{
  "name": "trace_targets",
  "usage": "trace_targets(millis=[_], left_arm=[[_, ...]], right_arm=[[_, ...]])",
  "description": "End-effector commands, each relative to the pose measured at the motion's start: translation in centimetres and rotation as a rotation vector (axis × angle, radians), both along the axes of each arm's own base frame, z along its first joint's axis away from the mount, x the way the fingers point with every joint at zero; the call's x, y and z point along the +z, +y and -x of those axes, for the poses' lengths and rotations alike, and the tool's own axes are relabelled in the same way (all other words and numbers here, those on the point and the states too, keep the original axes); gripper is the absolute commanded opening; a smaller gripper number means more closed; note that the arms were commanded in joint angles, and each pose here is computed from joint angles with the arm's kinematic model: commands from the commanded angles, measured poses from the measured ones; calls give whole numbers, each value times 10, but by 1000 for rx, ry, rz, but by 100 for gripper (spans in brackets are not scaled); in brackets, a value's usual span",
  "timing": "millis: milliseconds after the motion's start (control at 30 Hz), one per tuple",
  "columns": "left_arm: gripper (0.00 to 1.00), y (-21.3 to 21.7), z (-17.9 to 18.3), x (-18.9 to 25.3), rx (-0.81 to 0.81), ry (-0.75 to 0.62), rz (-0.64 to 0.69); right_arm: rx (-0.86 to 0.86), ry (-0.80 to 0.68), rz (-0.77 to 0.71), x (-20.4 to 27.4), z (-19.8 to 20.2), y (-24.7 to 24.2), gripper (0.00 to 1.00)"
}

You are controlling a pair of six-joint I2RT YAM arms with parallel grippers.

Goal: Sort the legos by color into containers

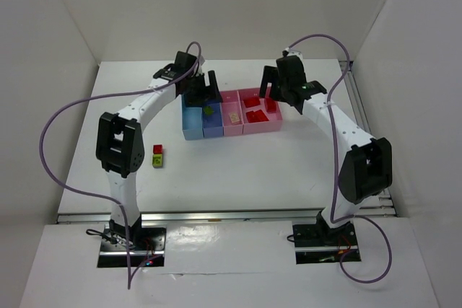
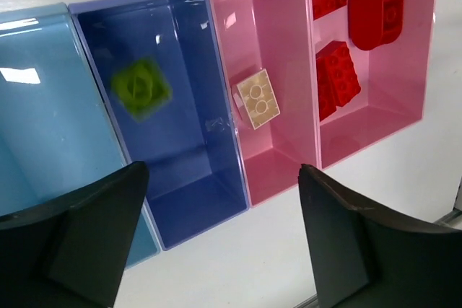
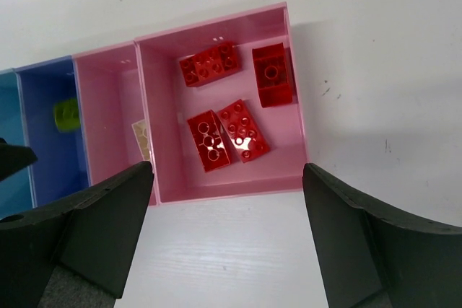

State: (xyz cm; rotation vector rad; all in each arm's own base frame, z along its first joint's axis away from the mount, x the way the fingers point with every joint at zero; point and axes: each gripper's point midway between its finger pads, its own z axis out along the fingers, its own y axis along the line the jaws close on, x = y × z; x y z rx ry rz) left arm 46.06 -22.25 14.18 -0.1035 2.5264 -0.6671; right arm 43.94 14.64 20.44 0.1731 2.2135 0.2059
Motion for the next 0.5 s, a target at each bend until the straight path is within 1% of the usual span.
trace_targets(millis=[0,33,67,133,167,200,233,267,333,367,400,433,467], left_arm=[[96,-1,-5,22,-14,-47,-11],[96,2,-4,26,-4,-52,-21],[95,3,-1,46,-3,-91,-8],[85,16,7,50,33,-105,-45],[81,23,15,73,53,-154,-49],[79,36,24,64,80,-140,-104],[79,44,34,65,95,-137,-124],[79,66,55,64,130,-120,-181],[84,90,77,56,179,-90,-247],[85,101,94,47,203,-47,-281],[85,118,111,26,250,13,-333],[91,129,123,25,289,26,-345],[100,135,134,16,314,62,-363]], right_arm=[[-11,-64,-28,29,9,-2,91],[-11,-72,-32,33,10,-2,91],[-11,-72,-32,33,10,-2,91],[-19,-66,-23,29,10,-5,91],[-19,-66,-23,29,10,-5,91],[-19,-66,-23,29,10,-5,91],[-19,-66,-23,29,10,-5,91],[-19,-66,-23,29,10,-5,91],[-19,-66,-23,29,10,-5,91],[-19,-69,-24,27,10,-4,91],[-7,-65,-33,27,10,-2,91],[5,-65,-41,25,10,1,91],[5,-52,-36,19,9,2,91]])
